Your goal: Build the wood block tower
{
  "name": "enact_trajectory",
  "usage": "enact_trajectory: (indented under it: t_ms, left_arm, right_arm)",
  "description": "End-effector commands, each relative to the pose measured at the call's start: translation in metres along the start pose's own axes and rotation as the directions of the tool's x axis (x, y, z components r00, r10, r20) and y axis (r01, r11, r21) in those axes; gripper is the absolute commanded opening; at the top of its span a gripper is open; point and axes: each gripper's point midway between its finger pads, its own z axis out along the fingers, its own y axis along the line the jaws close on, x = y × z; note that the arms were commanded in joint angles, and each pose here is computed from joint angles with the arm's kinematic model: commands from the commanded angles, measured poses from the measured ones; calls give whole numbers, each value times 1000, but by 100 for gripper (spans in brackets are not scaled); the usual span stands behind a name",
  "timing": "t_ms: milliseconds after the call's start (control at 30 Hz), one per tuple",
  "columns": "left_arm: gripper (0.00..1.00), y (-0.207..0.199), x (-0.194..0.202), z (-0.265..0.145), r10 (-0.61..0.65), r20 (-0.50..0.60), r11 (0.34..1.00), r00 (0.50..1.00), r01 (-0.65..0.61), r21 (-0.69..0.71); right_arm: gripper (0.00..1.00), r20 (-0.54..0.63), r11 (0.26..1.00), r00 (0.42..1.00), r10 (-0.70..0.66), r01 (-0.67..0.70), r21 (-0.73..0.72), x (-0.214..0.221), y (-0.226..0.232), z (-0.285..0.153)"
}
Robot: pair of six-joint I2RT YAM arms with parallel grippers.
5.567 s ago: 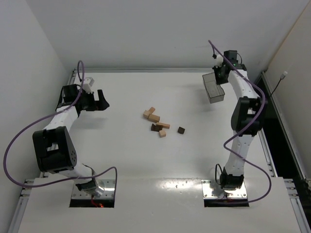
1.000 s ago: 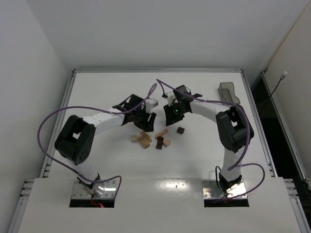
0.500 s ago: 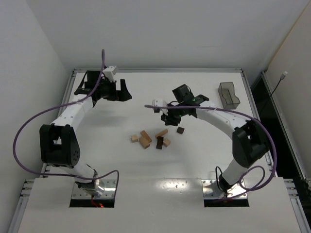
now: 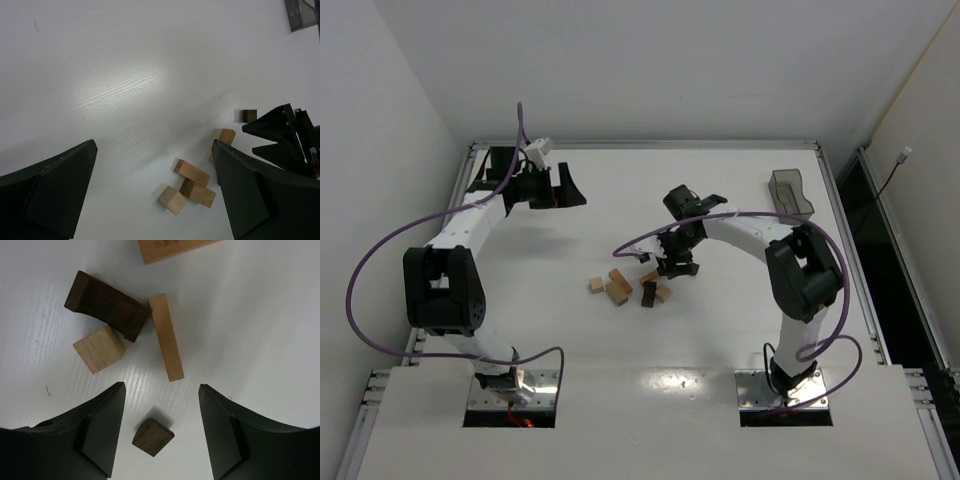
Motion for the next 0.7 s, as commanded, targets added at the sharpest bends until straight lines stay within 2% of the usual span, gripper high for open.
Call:
enact_trajectory:
  t_ms: [0, 67, 100, 167, 667]
  left_arm:
    - [100, -1, -21, -5, 2, 46, 1000, 999, -3, 21]
    - [100, 0, -19, -2, -12, 39, 1000, 999, 12, 21]
    - [100, -1, -22, -3, -7, 46, 1000, 999, 6, 22]
    - [100, -1, -25, -3, -1, 55, 1000, 999, -1, 23]
    - [100, 11, -25, -2, -36, 49, 999, 998, 35, 21]
  right_arm:
    - [56, 56, 994, 993, -107, 108, -23, -28, -2, 0]
    - [53, 50, 993, 992, -119, 120, -21, -31, -6, 2]
    - [45, 44, 993, 994, -102, 104, -51, -25, -1, 9]
    - [40, 35, 992, 993, -112, 114, -55, -27, -4, 14]
    - [39, -107, 986, 984, -141, 130, -103, -12, -13, 39]
